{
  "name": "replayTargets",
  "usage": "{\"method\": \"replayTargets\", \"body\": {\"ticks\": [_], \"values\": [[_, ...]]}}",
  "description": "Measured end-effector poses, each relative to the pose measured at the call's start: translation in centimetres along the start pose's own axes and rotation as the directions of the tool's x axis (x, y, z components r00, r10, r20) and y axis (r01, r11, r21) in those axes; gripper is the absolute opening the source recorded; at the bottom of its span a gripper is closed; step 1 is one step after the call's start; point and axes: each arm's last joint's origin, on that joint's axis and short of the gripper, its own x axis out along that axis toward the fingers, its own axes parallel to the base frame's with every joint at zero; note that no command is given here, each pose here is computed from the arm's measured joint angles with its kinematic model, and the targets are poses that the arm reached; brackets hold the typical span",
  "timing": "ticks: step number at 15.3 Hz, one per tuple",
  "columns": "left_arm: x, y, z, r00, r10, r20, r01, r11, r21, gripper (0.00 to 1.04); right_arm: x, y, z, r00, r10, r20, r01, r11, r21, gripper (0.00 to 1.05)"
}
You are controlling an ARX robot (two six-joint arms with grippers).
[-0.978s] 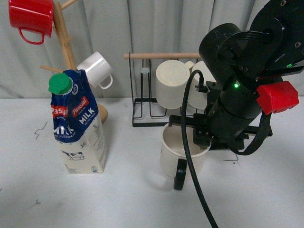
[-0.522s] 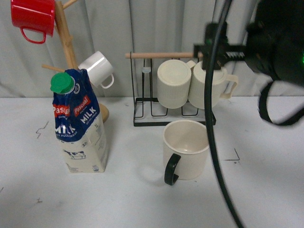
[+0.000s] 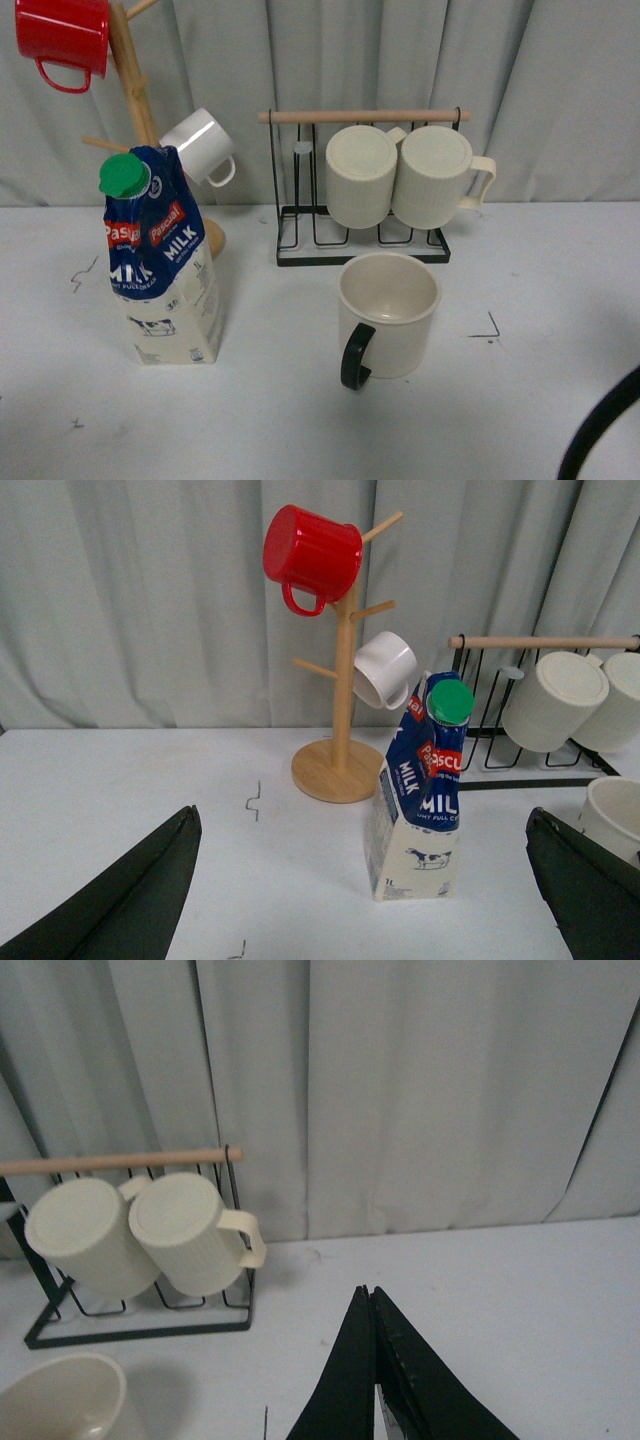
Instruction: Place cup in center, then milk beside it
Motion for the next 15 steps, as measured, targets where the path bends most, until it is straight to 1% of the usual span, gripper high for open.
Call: {"method": "replayTargets", "body": {"ticks": [1, 3, 6, 7, 8, 15], "values": [[0.0, 0.0, 0.0, 1.0, 0.0, 0.0, 0.0, 1.0, 0.0, 0.98, -1.0, -0.4, 0.5, 1.0, 0.003, 0.029, -0.003, 1.0, 0.004, 0.02], [0.0, 0.0, 0.0, 1.0, 0.0, 0.0, 0.0, 1.0, 0.0, 0.98, -2.8, -1.1, -0.3, 1.0, 0.013, -0.021, -0.013, 1.0, -0.002, 0.02], [0.0, 0.0, 0.0, 1.0, 0.0, 0.0, 0.0, 1.0, 0.0, 0.98, -4.8, -1.8, 0.1, 1.0, 0.012, 0.003, -0.012, 1.0, 0.001, 0.02], [0.0, 0.0, 0.0, 1.0, 0.0, 0.0, 0.0, 1.0, 0.0, 0.98, -5.5, -2.7, -0.1, 1.0, 0.019, -0.009, -0.019, 1.0, 0.001, 0.02], [0.0, 0.0, 0.0, 1.0, 0.001, 0.0, -0.001, 1.0, 0.0, 0.98, -5.9, -3.0, -0.1, 1.0, -0.004, -0.01, 0.004, 1.0, 0.002, 0.02], [0.0, 0.0, 0.0, 1.0, 0.0, 0.0, 0.0, 1.0, 0.0, 0.98, -8.8, -3.0, 0.4, 1.0, 0.005, 0.014, -0.005, 1.0, 0.002, 0.02]]}}
